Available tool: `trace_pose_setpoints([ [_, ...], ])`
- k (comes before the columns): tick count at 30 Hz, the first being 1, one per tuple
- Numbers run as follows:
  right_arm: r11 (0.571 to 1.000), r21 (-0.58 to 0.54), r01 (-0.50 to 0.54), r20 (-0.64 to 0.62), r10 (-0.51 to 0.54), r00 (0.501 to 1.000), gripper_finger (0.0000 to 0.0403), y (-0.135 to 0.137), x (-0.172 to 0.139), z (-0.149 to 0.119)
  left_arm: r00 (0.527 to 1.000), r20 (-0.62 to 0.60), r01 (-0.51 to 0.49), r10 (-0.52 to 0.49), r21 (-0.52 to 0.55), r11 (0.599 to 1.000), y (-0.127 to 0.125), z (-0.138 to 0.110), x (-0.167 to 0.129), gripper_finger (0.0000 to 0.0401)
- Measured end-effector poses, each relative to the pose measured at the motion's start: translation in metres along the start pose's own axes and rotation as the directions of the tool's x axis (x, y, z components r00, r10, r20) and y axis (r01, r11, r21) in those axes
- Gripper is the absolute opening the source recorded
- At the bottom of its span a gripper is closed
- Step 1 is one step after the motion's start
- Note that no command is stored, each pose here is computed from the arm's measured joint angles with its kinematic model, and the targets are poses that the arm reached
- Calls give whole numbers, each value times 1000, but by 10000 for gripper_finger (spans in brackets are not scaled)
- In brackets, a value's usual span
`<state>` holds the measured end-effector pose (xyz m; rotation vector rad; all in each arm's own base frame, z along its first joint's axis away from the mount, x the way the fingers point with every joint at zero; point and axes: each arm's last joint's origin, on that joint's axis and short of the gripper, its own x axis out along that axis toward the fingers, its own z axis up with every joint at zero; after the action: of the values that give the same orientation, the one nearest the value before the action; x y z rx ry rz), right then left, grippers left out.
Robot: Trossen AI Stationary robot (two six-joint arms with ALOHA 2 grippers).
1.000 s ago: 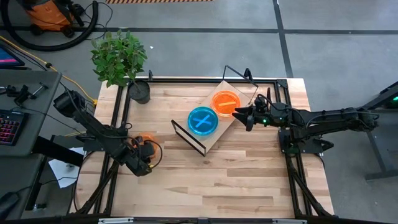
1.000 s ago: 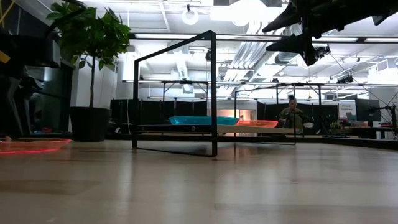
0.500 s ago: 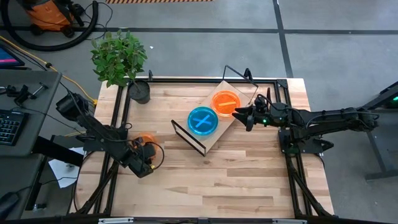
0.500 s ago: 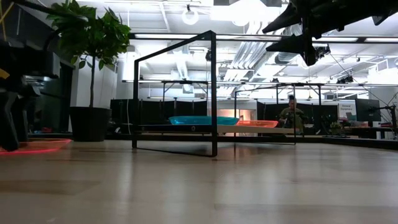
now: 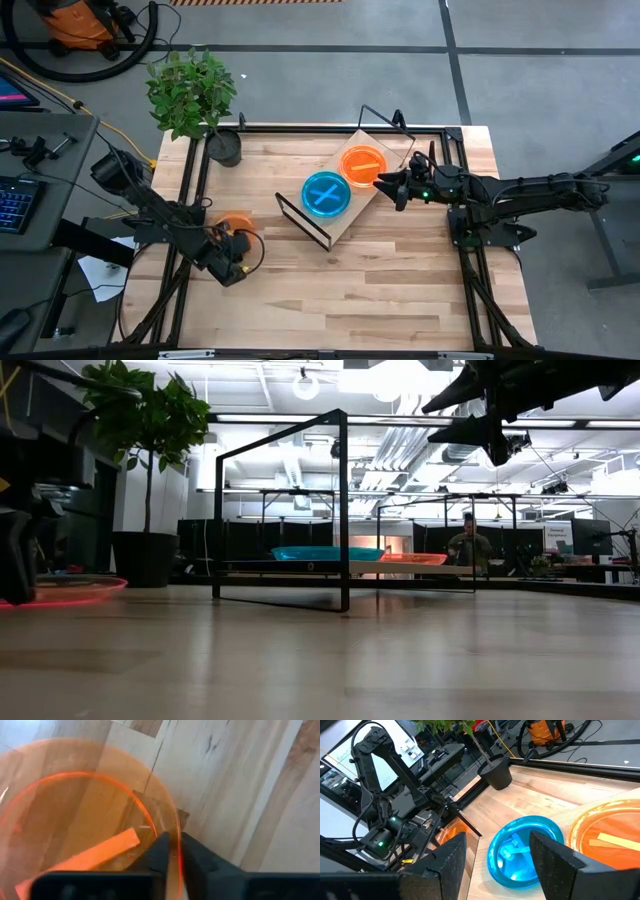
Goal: Place and stack plates onto a shelf
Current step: Stack the orange plate on top of the orange plate on the shelf
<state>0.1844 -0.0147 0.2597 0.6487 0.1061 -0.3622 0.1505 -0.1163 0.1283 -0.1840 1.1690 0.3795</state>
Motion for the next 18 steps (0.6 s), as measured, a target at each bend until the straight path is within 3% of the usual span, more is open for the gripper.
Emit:
trace_pose_setpoints([
  [2, 1000, 0, 0, 0, 0, 1000, 200, 0, 0, 0, 1000, -8, 26, -26, -8, 1000, -1, 2, -3, 9],
  [9, 1000, 0, 0, 0, 0, 1000, 200, 0, 0, 0, 983, -9, 186, -186, 18, 982, -8, 16, -34, 2],
  [18, 1000, 0, 0, 0, 0, 1000, 200, 0, 0, 0, 914, 31, 400, -404, 82, 913, 12, 42, -120, 0],
])
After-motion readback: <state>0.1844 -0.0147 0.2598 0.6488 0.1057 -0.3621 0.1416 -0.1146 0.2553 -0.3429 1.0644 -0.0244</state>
